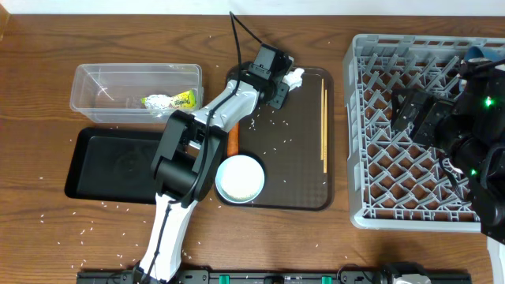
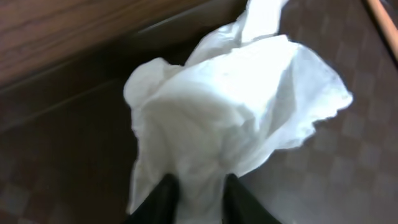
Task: Sort waste into correct bins and load items into the dishwasher rack
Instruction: 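Carry the tissue left and drop it into the clear plastic container, then grasp a wooden chopstick on the brown tray with the right gripper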
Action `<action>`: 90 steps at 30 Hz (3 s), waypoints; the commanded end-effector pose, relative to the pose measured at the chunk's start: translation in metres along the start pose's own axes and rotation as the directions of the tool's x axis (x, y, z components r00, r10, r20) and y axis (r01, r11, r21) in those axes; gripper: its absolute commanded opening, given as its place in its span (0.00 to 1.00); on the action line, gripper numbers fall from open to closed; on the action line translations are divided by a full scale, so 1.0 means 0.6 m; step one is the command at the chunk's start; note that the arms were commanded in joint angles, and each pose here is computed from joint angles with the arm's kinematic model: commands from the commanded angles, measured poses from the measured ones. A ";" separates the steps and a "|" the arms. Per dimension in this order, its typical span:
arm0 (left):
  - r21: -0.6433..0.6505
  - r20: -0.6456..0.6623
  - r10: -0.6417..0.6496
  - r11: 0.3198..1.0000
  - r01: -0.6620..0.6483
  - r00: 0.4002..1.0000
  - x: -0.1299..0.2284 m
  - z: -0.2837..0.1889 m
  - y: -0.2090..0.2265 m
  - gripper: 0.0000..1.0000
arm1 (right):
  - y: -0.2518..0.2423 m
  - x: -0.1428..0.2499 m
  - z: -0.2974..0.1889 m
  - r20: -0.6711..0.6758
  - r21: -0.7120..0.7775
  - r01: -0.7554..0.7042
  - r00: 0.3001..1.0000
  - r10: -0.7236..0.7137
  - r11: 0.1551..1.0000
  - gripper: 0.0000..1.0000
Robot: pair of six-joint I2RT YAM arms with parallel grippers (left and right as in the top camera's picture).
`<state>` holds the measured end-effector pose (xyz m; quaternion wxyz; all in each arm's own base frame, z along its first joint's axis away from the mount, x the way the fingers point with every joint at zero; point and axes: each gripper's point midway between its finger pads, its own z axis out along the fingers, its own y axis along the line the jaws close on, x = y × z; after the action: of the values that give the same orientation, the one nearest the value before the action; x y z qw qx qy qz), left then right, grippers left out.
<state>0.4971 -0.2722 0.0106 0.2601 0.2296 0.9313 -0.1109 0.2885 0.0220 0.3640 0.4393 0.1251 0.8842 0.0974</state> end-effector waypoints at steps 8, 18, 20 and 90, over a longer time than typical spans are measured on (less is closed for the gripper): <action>-0.030 -0.006 -0.048 0.998 0.048 0.999 -0.029 -0.146 0.035 0.06 | -0.003 -0.006 -0.005 0.016 0.011 -0.015 1.000 0.015 1.000 0.99; -0.267 -0.006 -0.242 0.935 0.232 0.970 0.019 -0.397 0.210 0.06 | 0.003 -0.024 -0.005 0.059 -0.006 -0.015 0.998 0.015 1.000 0.99; -0.309 -0.026 -0.303 0.909 0.281 0.953 0.047 -0.412 0.253 0.06 | 0.004 -0.026 -0.006 0.064 -0.008 -0.015 0.998 0.016 1.000 0.99; -0.039 0.291 -0.359 0.921 0.386 0.887 0.112 -0.792 0.092 0.98 | 0.059 0.410 0.534 -0.720 0.080 0.246 0.685 -0.115 0.966 0.23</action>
<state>0.2673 -0.0437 0.3670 0.3716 0.0146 0.9175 -0.1413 0.4068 0.1496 0.0031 0.0622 0.0190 0.9976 0.0243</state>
